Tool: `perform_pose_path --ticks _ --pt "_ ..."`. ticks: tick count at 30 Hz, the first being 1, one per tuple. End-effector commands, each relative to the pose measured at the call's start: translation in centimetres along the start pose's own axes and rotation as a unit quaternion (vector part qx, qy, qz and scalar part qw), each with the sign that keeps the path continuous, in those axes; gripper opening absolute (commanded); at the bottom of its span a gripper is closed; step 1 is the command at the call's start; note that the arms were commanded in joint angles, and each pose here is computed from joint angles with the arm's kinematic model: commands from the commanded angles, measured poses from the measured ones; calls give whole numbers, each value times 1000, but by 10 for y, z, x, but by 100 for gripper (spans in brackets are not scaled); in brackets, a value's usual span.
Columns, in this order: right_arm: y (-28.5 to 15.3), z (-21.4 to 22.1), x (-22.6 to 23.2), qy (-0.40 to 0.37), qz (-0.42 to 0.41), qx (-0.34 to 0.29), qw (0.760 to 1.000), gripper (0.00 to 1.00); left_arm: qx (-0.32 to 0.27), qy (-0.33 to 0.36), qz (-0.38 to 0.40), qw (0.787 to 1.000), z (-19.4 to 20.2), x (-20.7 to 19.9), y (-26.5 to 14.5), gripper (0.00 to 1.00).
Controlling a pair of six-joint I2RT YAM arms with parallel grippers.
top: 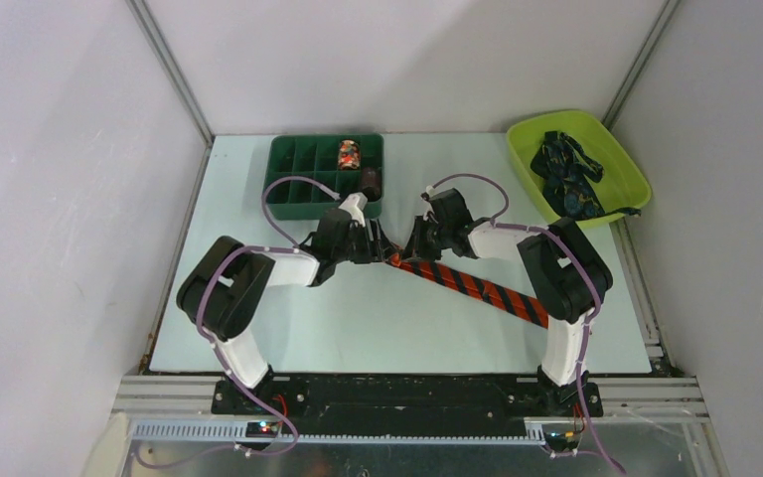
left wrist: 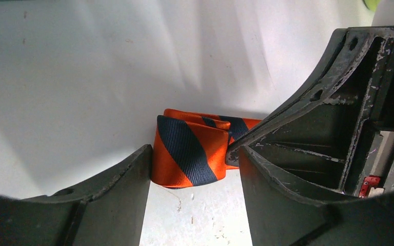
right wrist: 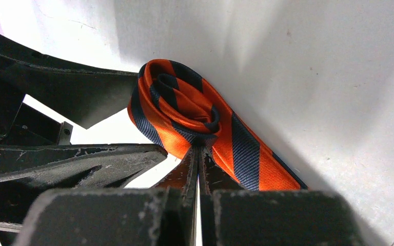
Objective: Roll the ties
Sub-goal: Roll the tie at the center of the board.
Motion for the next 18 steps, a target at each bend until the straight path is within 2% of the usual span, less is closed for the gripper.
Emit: perform_pose_path --ticks 1,13,18 --pt "2 -11 3 3 1 -15 1000 0 -7 -1 36 999 -4 -5 4 66" --pt "2 -12 -2 9 13 -17 1000 0 1 0 37 999 0 -3 7 62" --pt "2 -13 -3 11 14 -17 1000 0 0 1 39 999 -1 -4 6 56"
Point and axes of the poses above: each gripper's point midway between its finger pads, its own y axis out along the fingers, its own x axis along the line the jaws close on, z = x × y, the point moved 9 cm from there along -y, back along the fingers, and after that the axes turned 2 degrees about -y, right-handed, at the moved point
